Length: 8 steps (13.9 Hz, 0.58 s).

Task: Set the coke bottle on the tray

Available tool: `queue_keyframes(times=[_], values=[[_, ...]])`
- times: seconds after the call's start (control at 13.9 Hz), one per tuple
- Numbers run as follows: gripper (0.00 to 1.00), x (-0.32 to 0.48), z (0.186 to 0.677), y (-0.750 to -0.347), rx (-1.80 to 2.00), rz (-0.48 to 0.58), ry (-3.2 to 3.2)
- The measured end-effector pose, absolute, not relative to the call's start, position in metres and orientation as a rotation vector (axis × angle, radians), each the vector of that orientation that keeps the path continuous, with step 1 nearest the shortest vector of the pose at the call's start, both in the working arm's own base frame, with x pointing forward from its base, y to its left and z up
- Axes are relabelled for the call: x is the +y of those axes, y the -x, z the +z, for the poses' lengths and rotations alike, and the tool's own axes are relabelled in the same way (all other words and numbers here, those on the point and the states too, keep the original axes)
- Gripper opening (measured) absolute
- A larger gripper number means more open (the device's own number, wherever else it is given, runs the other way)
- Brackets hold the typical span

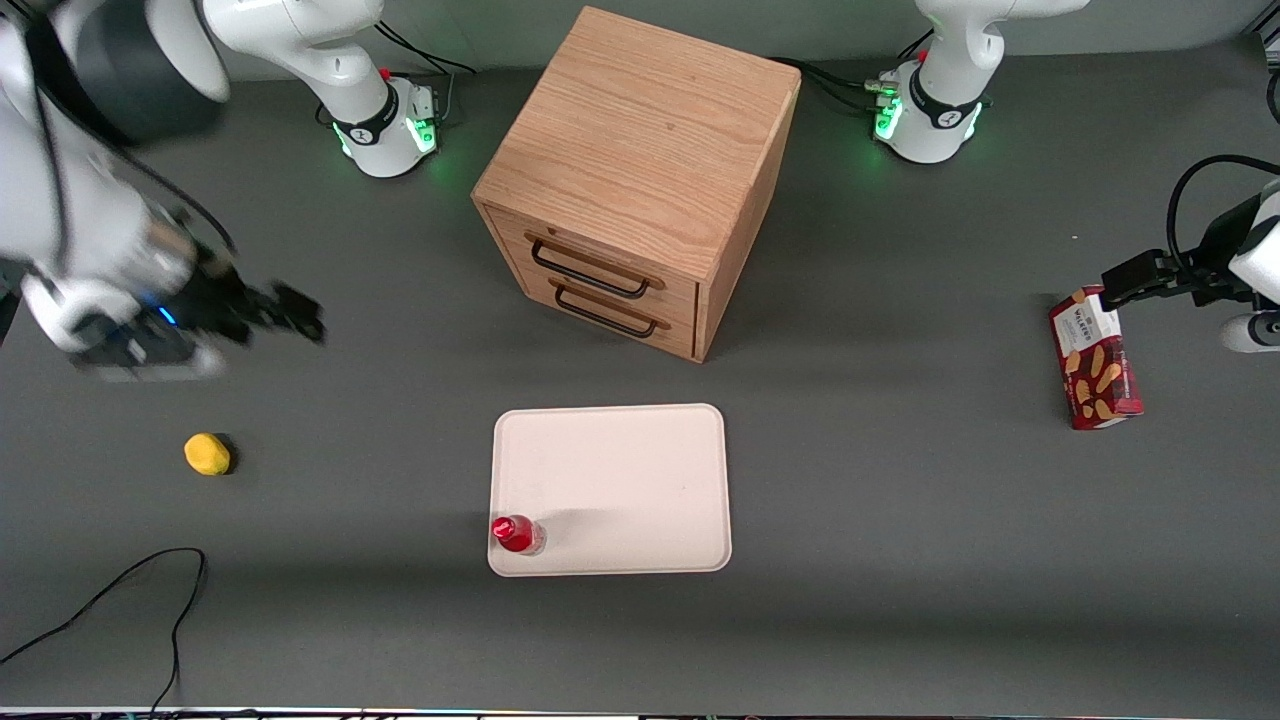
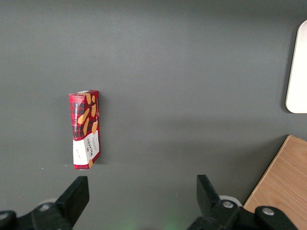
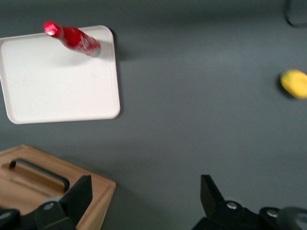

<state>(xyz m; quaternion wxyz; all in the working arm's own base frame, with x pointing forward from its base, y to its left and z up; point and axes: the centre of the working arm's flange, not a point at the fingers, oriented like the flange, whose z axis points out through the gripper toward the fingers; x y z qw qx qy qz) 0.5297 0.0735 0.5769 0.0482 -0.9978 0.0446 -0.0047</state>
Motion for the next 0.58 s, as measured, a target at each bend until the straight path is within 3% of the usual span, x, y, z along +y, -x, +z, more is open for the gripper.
queue_keyframes(times=[0.22,0.58], values=[[1.0,0.047,0.591,-0.484,0.158,0.024,3.074],[1.0,0.04,0.596,-0.482,0.163,0.015,3.11]])
